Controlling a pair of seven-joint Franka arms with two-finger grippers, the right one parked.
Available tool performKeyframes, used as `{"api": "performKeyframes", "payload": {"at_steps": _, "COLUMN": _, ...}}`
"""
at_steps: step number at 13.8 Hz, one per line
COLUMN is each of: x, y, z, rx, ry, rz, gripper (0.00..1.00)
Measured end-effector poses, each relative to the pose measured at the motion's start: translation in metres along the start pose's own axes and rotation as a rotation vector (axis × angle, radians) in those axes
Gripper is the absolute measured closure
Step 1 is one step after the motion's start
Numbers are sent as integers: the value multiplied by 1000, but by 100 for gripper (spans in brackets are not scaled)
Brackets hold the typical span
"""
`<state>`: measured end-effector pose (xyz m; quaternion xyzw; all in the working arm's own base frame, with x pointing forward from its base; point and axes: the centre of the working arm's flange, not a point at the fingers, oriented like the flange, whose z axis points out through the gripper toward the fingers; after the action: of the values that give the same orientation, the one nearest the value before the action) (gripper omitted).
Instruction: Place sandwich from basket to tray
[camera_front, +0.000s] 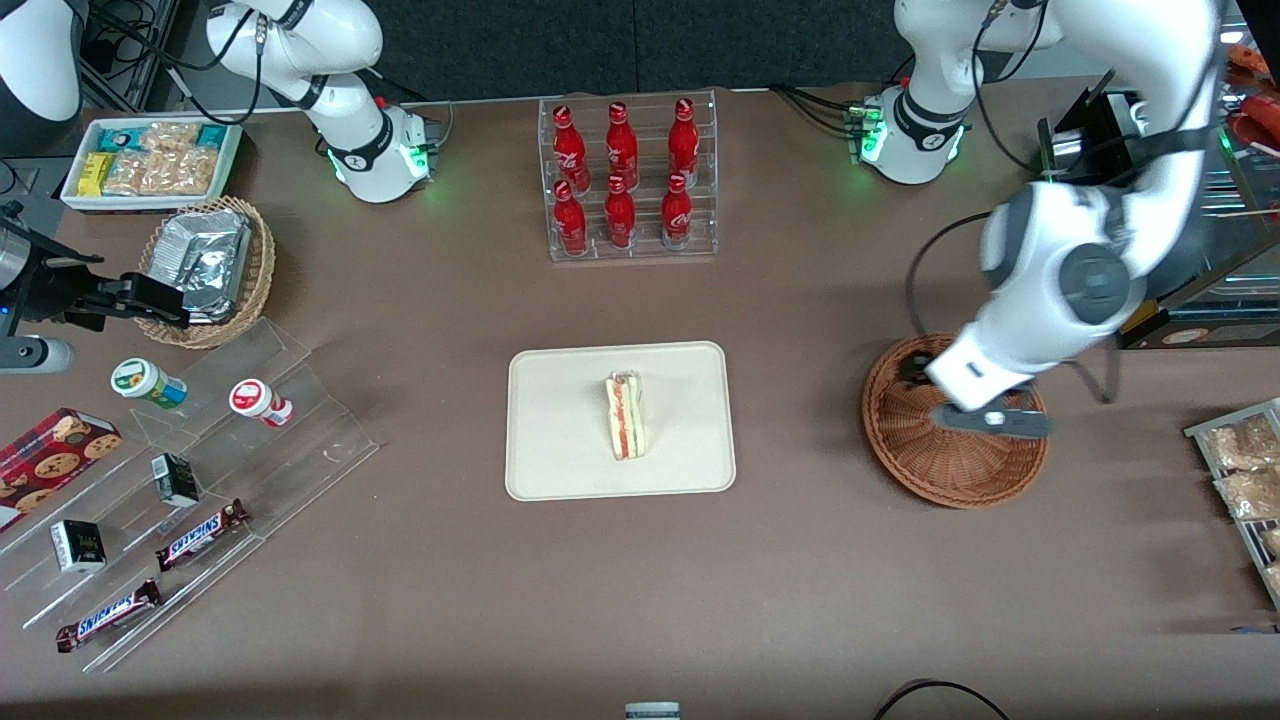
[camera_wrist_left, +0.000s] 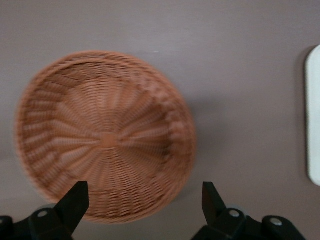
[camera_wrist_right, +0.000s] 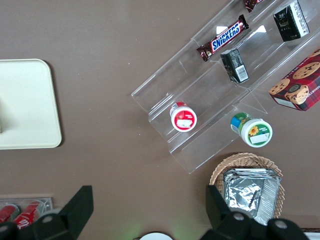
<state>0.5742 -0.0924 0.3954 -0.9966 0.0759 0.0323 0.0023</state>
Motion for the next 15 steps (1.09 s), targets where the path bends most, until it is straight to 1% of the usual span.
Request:
{"api": "performKeyframes", "payload": {"at_steps": 1, "x": -7, "y": -16, "z": -15, "rx": -8, "ry": -1, "rz": -8, "gripper": 0}}
{"api": "performKeyframes", "payload": {"at_steps": 3, "x": -24, "y": -34, "z": -49, "rx": -9, "ry": 5, "rz": -31, "gripper": 0}}
{"api": "performKeyframes", "payload": {"at_steps": 6, "x": -47, "y": -39, "z": -94, "rx": -5, "ry": 17, "rz": -43, "gripper": 0}}
{"api": "performKeyframes", "payload": {"at_steps": 10, "x": -59, "y": -42, "z": -142, "rx": -5, "ry": 15, "rz": -50, "gripper": 0}}
{"api": "performKeyframes", "payload": {"at_steps": 11, "x": -59, "y": -42, "z": -153, "rx": -5, "ry": 25, "rz": -50, "gripper": 0}}
{"api": "performKeyframes", "payload": {"at_steps": 13, "x": -59, "y": -42, "z": -176, "rx": -3, "ry": 63, "rz": -50, "gripper": 0}}
{"api": "performKeyframes", "payload": {"at_steps": 14, "x": -61, "y": -42, "z": -188, "rx": -3, "ry": 70, "rz": -50, "gripper": 0}}
{"api": "performKeyframes", "payload": {"at_steps": 15, "x": -64, "y": -41, "z": -200, "rx": -3, "ry": 68, "rz": -50, "gripper": 0}}
